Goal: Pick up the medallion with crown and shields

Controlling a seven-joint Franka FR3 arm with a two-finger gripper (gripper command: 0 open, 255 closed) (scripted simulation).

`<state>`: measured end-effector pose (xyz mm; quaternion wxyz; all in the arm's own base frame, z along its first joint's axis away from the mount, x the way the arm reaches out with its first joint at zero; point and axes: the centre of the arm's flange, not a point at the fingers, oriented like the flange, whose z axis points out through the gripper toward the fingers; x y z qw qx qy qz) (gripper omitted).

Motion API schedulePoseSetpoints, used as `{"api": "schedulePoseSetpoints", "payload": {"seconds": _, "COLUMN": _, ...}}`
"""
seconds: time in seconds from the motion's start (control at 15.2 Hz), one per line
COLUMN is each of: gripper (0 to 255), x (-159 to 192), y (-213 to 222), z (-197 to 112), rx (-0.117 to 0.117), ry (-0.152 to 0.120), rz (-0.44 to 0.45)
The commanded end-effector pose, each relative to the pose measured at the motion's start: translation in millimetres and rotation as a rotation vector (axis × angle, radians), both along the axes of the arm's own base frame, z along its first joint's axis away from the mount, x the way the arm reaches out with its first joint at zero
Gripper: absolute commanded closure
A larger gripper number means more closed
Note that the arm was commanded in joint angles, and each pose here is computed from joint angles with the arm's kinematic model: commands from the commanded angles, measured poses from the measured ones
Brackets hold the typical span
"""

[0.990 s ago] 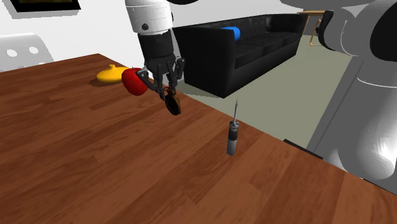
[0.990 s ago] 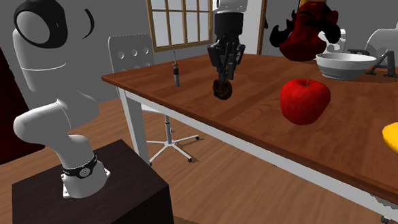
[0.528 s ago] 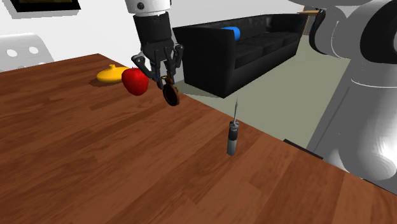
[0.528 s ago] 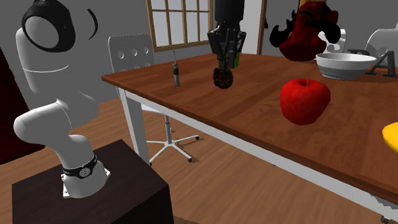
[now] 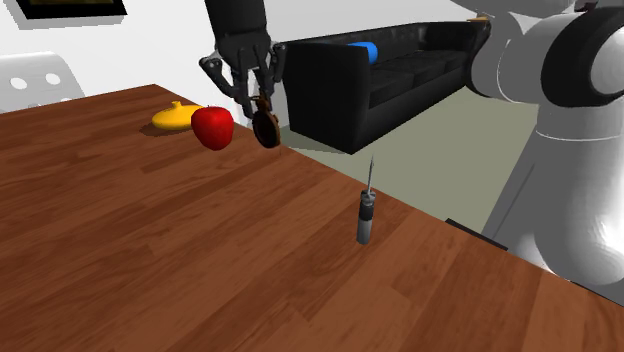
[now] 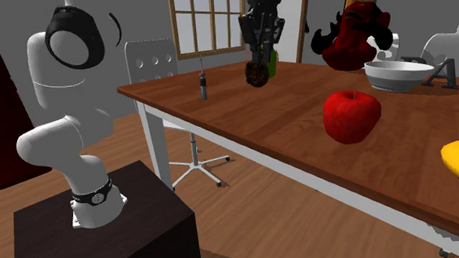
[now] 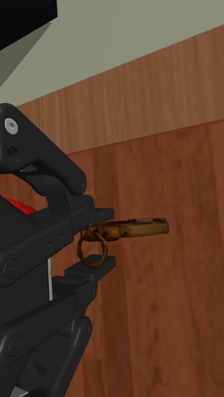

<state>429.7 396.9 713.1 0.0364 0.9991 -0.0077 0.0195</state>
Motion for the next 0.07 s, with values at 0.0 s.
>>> {"api": "schedulePoseSetpoints", "payload": {"seconds": 0.0, "gripper": 255, "x": 0.6, "y": 0.3, "z": 2.5, "rx": 0.000, "ry": 0.000, "rz": -0.001}}
